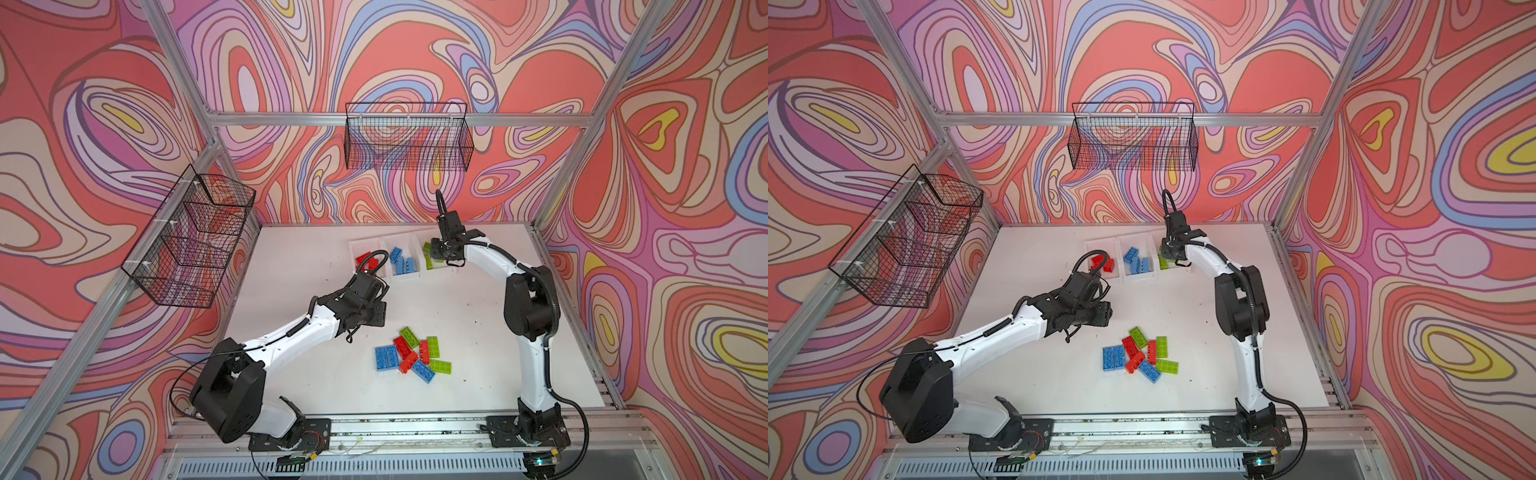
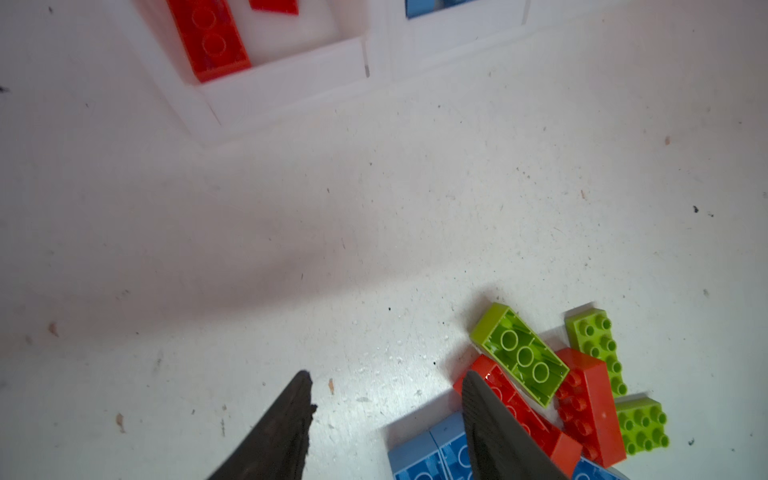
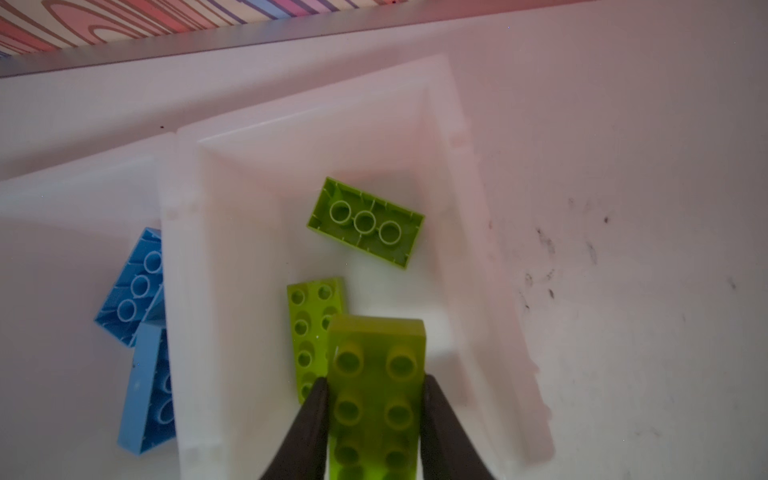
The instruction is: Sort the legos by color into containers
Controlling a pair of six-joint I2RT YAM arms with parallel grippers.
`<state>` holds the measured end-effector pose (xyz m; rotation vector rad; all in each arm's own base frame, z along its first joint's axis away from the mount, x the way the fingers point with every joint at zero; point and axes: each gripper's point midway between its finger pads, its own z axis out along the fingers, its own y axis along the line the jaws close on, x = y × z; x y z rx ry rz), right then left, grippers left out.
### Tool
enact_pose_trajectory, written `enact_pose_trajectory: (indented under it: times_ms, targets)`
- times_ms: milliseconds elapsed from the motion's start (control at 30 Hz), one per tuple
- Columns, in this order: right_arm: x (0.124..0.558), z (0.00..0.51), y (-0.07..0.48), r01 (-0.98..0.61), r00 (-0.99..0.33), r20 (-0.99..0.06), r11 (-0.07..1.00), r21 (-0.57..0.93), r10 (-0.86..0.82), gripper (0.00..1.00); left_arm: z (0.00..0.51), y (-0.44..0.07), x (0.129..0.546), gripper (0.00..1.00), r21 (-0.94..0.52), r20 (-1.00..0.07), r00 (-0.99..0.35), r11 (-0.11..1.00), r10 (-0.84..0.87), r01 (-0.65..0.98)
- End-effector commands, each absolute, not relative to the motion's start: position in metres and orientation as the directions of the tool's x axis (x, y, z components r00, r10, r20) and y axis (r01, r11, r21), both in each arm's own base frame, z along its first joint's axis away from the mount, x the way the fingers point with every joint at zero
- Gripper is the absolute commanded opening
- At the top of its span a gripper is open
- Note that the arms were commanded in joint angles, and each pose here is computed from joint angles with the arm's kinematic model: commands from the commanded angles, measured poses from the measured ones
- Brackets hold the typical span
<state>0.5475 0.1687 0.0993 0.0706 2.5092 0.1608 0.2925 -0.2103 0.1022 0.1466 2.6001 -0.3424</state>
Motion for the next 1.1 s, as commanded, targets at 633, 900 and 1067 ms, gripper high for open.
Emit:
enact_pose_trajectory:
  times_ms: [633, 900, 1067]
  targets:
    - [0.567, 0.118, 0.166, -0.016, -0.754, -0.656, 0.998, 0.068, 0.033, 0.64, 0.065, -0.203, 0.226, 0.63, -0.218, -0.366, -0.923, 0.975, -0.116, -0.037]
    - [0.565, 0.149, 0.168, -0.019, -0.708, -0.703, 0.993, 0.118, 0.07, 0.63, 0.056, -0.204, 0.208, 0.63, -0.208, -0.344, -0.931, 0.977, -0.117, -0.046]
    - [0.56, 0.157, 0.169, -0.023, -0.697, -0.713, 0.991, 0.135, 0.081, 0.62, 0.05, -0.207, 0.2, 0.63, -0.193, -0.336, -0.937, 0.981, -0.094, -0.029]
